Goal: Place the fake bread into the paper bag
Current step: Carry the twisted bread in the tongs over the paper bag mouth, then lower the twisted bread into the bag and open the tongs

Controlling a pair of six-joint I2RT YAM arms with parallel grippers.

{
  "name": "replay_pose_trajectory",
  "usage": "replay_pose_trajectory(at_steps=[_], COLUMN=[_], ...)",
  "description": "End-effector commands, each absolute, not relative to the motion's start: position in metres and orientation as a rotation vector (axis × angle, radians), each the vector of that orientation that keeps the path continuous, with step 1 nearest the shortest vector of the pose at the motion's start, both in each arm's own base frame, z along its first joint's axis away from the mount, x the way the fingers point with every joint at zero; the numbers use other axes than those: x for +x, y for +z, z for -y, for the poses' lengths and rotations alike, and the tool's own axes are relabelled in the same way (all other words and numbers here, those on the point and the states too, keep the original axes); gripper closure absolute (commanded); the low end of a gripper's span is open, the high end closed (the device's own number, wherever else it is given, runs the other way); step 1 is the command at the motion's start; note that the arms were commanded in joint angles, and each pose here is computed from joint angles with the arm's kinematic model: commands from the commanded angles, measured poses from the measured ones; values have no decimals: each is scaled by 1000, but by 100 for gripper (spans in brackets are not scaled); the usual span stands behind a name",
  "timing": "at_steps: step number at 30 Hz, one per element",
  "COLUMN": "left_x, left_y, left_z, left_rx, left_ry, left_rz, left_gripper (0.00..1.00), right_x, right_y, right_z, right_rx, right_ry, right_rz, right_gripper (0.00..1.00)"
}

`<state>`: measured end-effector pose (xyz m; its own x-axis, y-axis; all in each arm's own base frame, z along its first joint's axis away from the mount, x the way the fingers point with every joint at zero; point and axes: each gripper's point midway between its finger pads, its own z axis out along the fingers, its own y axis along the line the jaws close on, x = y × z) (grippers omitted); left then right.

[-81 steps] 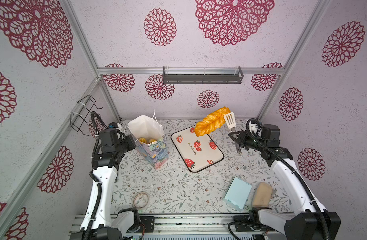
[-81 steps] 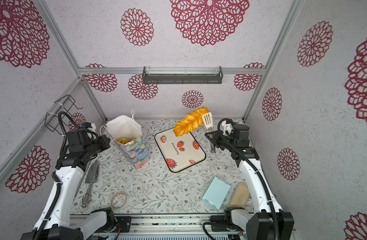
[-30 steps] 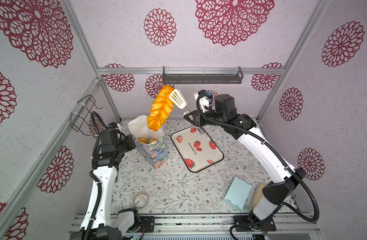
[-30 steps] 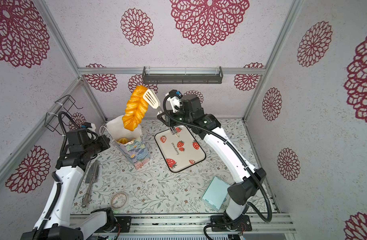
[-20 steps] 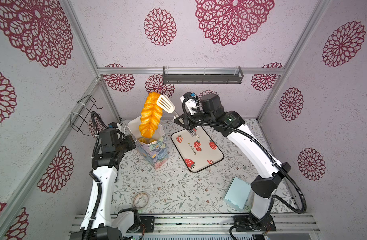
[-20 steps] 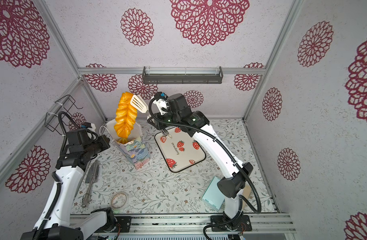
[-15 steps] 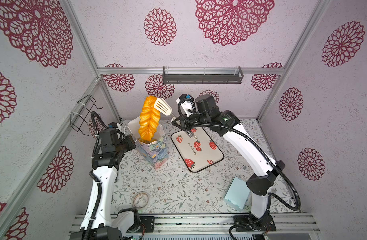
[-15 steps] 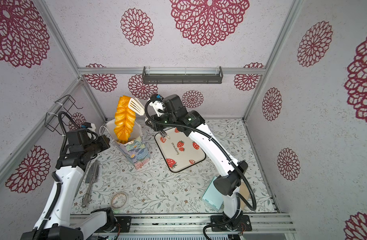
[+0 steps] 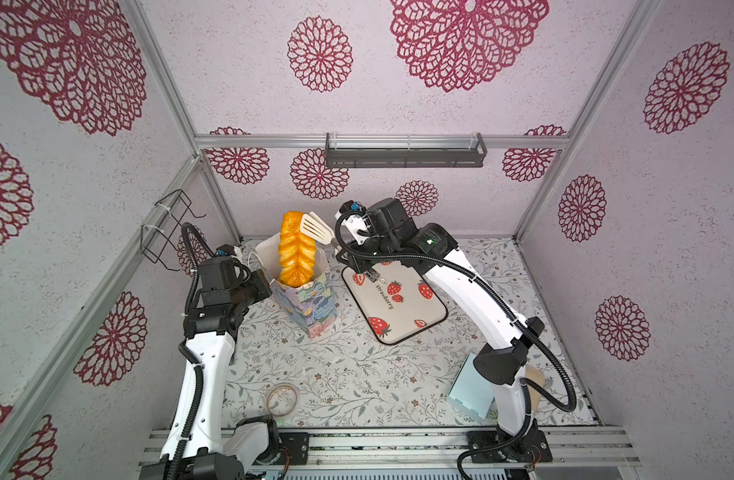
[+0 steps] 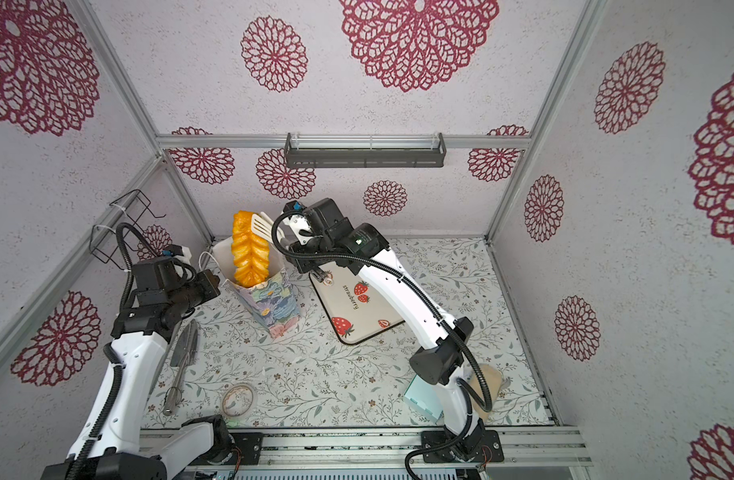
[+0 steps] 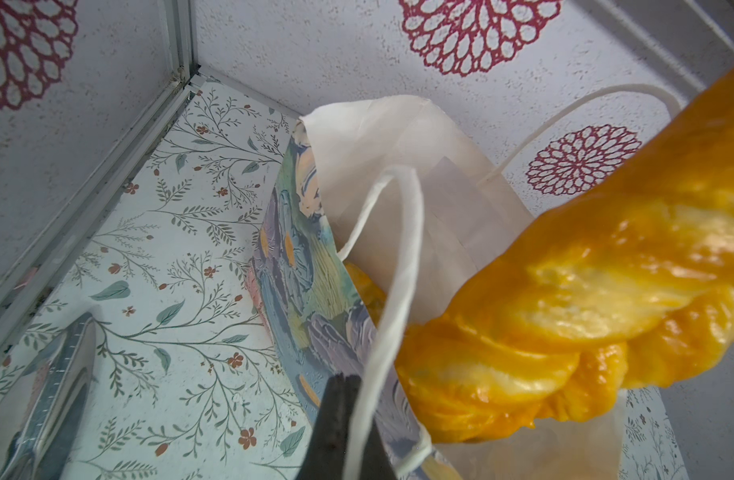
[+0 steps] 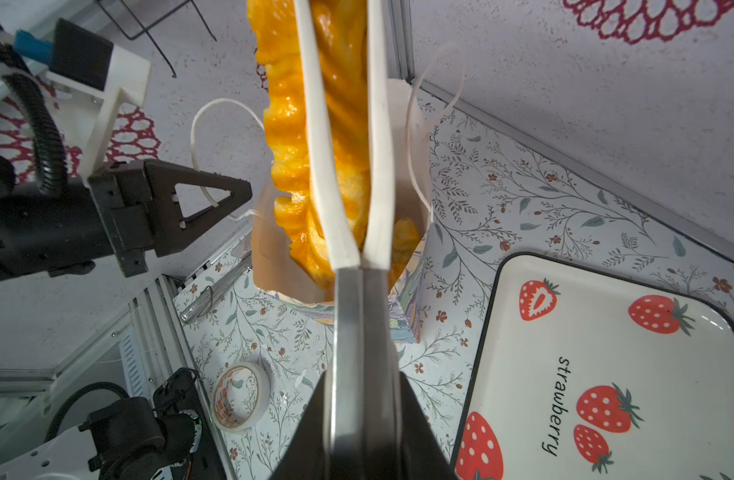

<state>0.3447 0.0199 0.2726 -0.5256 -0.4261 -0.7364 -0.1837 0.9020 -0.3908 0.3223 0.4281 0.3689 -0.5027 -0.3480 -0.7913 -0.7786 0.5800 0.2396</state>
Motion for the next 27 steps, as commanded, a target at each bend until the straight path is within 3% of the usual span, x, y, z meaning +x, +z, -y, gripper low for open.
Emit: replay_pose_trajectory(at_steps=[1, 15, 21, 27], left_x=[343, 343, 343, 342], left_y=[275, 276, 276, 275], left_z=[-21, -21, -21, -22], left_rx=[-434, -435, -435, -437], left_ry=[-325, -327, -327, -325], left_rz=[-2117, -2115, -2113, -2114], left_gripper=[100, 100, 100, 100], right_x=[321, 329, 323, 321], right_y=[397, 360, 363, 375], right_z=[-428, -439, -443, -440], right_rx=[-904, -931, -953, -948], right_ry=[733, 621, 638, 646], right_rz=[-1988, -2058, -2042, -2017], right_gripper=[78, 75, 47, 42])
